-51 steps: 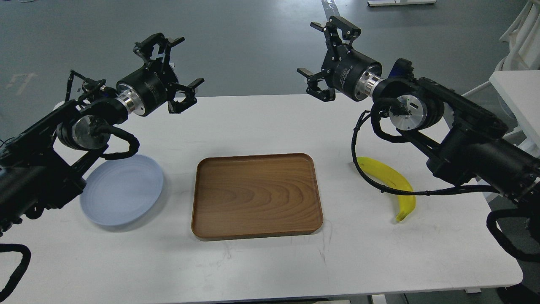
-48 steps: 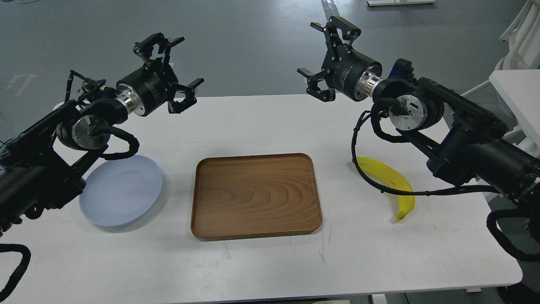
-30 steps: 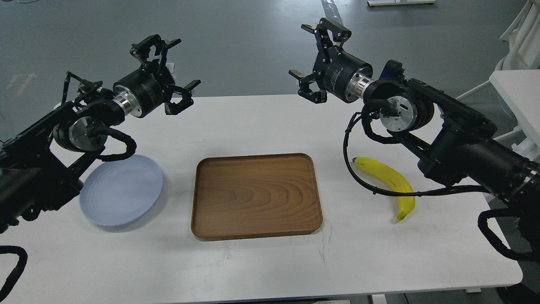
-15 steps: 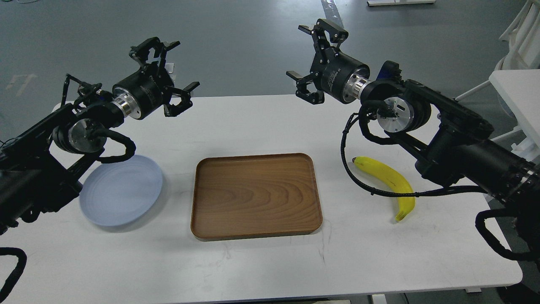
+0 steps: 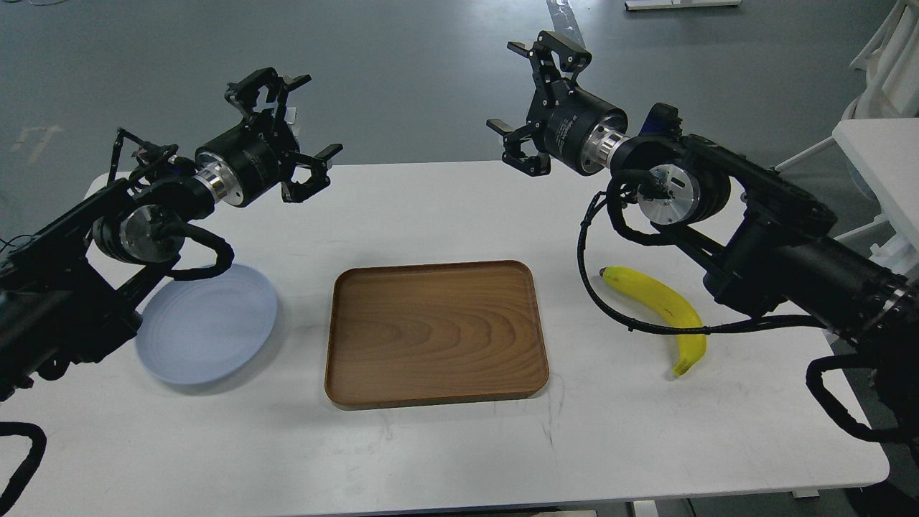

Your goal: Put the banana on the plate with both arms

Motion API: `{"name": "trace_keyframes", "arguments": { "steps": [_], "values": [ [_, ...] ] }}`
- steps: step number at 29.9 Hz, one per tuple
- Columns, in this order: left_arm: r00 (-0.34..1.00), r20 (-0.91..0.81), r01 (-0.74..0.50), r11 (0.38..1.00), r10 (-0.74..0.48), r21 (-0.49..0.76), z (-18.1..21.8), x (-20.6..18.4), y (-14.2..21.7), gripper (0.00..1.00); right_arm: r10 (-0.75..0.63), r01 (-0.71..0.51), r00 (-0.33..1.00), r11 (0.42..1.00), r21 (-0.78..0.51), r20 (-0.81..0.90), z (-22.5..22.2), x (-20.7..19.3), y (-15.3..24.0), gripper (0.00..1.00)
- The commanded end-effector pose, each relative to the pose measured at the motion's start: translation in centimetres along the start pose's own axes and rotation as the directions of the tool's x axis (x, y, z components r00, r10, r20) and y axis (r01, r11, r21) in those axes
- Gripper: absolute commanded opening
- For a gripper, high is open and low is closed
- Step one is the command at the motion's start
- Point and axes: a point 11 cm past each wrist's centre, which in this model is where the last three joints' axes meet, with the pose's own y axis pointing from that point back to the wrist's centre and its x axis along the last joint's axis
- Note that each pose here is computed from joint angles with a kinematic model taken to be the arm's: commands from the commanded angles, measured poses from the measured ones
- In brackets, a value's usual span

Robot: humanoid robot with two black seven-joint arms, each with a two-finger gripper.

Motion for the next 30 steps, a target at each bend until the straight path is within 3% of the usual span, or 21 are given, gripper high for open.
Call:
{"name": "trace_keyframes", "arguments": {
  "steps": [1,14,18,20,22,26,30],
  "values": [
    [1.000,0.004,0.013,1.000,-0.013,0.002,0.0,-0.2,0.0,0.98,0.001,-0.001,1.000,1.000,0.000,-0.002,-0.1,0.0,0.0,1.00],
    [1.000,0.012,0.022,1.000,-0.023,0.008,-0.1,-0.4,-0.1,0.98,-0.002,0.002,1.000,1.000,0.001,-0.004,-0.2,-0.1,0.0,1.00],
    [0.955,0.294,0.023,0.997,-0.044,0.074,-1.1,-1.1,-0.3,0.98,-0.001,0.001,1.000,1.000,0.007,-0.013,-0.7,0.0,0.0,1.00],
    [0.853,0.521,0.014,0.999,-0.036,0.046,-0.3,-1.6,-0.2,0.98,0.000,0.000,1.000,1.000,0.009,-0.013,-0.8,0.1,0.0,1.00],
    [0.661,0.750,-0.017,1.000,0.009,0.002,0.8,-1.7,0.4,0.98,-0.001,0.002,1.000,1.000,0.011,-0.014,-0.9,0.0,0.0,1.00],
    [0.475,0.880,-0.001,1.000,-0.006,0.007,1.5,-2.0,1.8,0.98,-0.007,0.007,1.000,1.000,0.021,-0.025,-1.7,-0.3,-0.1,1.00],
    [0.132,0.991,-0.042,0.999,0.038,-0.033,2.0,-0.9,3.9,0.98,-0.017,0.019,0.999,0.999,0.044,-0.048,-3.3,-0.6,-0.1,1.00]
  ]
}}
